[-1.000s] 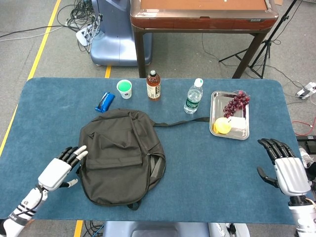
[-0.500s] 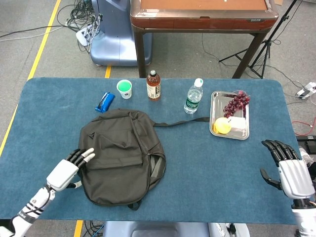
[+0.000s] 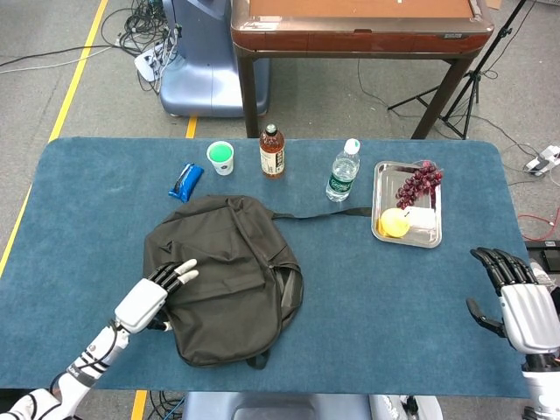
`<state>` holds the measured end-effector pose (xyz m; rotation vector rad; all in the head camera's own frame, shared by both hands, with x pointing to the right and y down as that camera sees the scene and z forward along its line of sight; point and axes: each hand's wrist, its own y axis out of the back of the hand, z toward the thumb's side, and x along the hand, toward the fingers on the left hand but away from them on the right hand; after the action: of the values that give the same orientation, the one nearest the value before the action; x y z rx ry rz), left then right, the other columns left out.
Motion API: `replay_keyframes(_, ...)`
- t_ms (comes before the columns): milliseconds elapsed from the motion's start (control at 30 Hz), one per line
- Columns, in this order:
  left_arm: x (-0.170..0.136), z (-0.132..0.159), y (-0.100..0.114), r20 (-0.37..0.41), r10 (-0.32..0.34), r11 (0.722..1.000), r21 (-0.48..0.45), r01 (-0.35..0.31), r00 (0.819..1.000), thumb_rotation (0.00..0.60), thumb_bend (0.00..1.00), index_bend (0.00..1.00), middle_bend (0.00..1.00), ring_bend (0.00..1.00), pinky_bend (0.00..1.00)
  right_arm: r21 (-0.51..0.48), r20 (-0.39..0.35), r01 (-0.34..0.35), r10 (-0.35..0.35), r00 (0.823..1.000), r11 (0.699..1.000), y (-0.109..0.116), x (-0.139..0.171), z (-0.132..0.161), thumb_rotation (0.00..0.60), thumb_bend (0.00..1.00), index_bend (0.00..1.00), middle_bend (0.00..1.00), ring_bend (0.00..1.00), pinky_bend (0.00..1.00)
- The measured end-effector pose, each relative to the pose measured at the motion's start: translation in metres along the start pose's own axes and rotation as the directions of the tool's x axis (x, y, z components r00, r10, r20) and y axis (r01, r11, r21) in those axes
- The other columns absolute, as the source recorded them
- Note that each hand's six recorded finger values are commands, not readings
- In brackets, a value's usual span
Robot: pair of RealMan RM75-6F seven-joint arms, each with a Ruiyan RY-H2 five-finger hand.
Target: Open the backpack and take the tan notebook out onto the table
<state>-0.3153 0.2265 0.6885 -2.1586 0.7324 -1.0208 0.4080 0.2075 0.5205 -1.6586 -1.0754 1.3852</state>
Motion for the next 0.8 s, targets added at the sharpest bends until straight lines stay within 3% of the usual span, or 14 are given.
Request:
replay_keyframes(233,0.008,0.005,0.007,-0.008,0.007,0.998,-0.063,-0.008,1.000,0.600,0.54,0.36,0.04,0.02,0.04,-0.001,0.006,-0.002,0.002,1.000,1.000,-0.001,-0.001,-0.002,0.600,0.33,0.15,0.15,0.11,0.18)
replay_keyframes(367,0.010,0.002,0.012,-0.048,0.011,0.995,-0.101,-0.016,0.999,0.600,0.65,0.47,0.08,0.05,0.04,-0.002,0.002,-0.006,0.006,1.000,1.000,-0.003,-0.003,-0.002,0.600,0.33,0.15,0.15,0.11,0.18)
replay_keyframes(633,0.015,-0.003,0.026,-0.149,0.073,0.979,-0.178,-0.099,0.986,0.600,0.68,0.69,0.31,0.23,0.04,-0.001,-0.011,-0.014,0.014,1.000,1.000,-0.005,-0.007,0.001,0.600,0.33,0.15,0.15,0.11,0.18)
replay_keyframes(800,0.019,-0.006,0.036,-0.212,0.097,0.954,-0.260,-0.152,0.972,0.600,0.68,0.71,0.47,0.38,0.19,0.005,-0.030,-0.036,0.036,0.999,0.999,-0.010,-0.010,0.006,0.600,0.33,0.15,0.15,0.11,0.19)
